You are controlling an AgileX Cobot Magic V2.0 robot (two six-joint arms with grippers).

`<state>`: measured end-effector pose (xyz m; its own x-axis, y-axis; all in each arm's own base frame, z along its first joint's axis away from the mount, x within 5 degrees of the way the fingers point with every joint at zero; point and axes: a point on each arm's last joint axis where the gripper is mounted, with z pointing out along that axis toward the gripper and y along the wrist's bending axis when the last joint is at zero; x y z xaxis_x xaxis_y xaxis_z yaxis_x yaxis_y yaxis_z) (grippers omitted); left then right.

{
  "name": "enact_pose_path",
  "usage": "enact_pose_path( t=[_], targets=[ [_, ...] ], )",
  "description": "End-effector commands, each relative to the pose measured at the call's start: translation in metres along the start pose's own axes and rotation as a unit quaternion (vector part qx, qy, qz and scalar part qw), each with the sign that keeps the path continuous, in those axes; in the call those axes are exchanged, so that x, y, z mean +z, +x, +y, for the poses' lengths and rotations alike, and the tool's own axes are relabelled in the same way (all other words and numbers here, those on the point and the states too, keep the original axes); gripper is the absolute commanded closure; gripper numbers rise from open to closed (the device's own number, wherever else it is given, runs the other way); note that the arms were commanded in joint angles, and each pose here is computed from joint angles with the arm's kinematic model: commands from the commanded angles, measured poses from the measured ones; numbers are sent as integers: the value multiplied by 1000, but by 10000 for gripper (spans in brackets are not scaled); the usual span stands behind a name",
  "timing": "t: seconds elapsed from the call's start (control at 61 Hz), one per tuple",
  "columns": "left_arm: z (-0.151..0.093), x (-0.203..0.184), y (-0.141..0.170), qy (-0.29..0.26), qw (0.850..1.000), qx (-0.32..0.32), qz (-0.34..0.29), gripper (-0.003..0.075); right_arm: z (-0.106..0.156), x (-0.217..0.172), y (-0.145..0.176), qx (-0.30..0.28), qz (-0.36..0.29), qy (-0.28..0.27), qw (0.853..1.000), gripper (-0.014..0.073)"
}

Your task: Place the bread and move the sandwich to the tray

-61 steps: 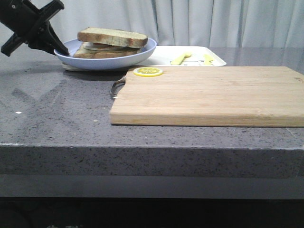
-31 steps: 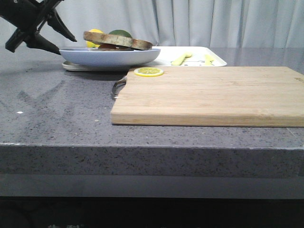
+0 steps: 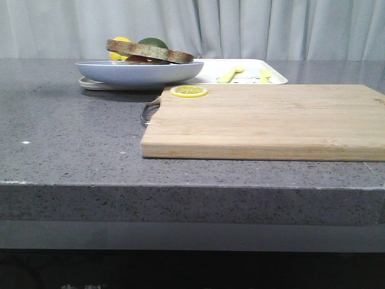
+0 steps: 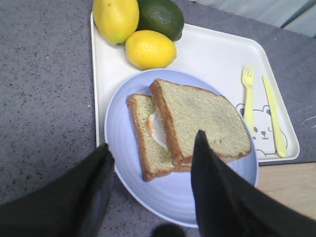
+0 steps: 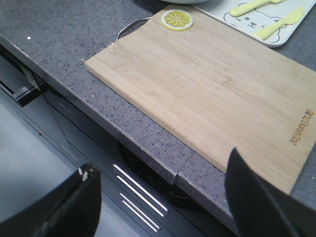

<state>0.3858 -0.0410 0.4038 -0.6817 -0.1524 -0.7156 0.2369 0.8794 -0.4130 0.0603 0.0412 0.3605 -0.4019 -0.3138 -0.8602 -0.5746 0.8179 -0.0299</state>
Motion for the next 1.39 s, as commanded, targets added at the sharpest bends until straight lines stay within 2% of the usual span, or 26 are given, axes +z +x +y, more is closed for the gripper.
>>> enact_pose_path(
  t=[0.0,0.115,0.344,0.508,0.606,0.835,1.048,1.278,1.376],
  targets=[
    [-33,-48,-1,4,996,41,-76,360,-1,-4,-11,-4,-43,7,999,55],
    [-50,-64,24,2,994,69,-83,360,-1,-4,-11,-4,-43,7,999,55],
    [-93,-95,83,19,982,177,-63,360,-1,-4,-11,-4,-43,7,999,55],
    [-109,-116,127,45,971,230,-45,360,-1,-4,-11,-4,-43,7,999,55],
    [-106,-127,148,35,969,243,-39,360,-1,-4,-11,-4,-43,7,999,55],
    [-79,-159,193,-12,966,252,-55,360,-1,-4,-11,-3,-45,7,999,55],
    [-60,-191,236,-8,961,257,-99,360,-1,-4,-11,-3,-43,7,999,55],
    [-53,-203,252,-2,958,257,-124,361,-1,-4,-11,-3,-45,7,999,57],
    [-53,-203,252,-3,958,257,-124,386,-1,-4,-11,-3,-45,7,999,105]
  ],
)
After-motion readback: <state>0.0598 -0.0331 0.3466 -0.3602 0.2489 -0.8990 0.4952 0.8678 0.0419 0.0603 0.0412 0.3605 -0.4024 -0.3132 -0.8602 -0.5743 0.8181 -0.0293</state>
